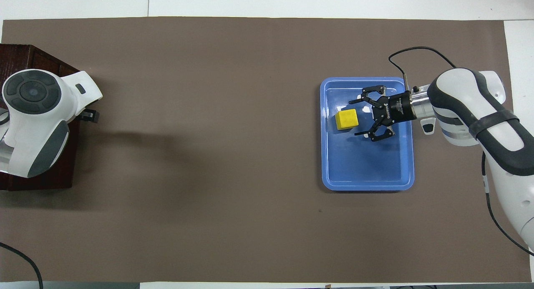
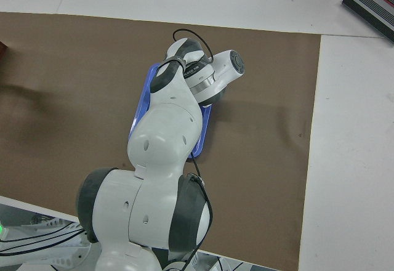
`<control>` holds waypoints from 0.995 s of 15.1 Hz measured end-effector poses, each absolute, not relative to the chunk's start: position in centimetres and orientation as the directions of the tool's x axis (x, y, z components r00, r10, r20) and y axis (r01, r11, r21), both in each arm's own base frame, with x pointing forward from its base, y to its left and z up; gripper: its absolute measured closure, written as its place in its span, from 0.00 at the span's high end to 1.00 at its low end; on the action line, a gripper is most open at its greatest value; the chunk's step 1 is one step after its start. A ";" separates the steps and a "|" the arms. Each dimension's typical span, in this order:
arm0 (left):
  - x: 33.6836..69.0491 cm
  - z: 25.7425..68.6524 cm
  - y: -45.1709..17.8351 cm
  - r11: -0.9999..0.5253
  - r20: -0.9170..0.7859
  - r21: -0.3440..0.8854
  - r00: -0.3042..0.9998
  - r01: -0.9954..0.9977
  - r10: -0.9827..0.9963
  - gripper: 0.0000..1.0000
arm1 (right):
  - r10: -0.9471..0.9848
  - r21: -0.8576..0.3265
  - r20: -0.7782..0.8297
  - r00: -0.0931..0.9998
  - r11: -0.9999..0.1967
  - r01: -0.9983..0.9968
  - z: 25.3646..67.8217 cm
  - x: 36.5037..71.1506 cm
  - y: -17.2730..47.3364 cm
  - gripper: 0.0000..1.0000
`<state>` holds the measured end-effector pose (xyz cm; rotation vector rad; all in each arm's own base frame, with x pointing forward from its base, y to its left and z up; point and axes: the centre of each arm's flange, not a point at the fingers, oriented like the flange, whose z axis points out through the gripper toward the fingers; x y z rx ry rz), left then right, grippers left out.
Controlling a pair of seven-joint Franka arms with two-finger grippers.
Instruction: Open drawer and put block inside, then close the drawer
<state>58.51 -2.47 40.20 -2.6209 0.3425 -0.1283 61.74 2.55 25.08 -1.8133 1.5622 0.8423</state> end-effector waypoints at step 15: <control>58.2 38.4 -2.1 -0.841 0.019 -0.483 0.958 -0.241 -0.285 1.00 | -0.611 -0.039 -0.783 0.120 -0.144 -0.989 25.2 61.9 3.2 1.00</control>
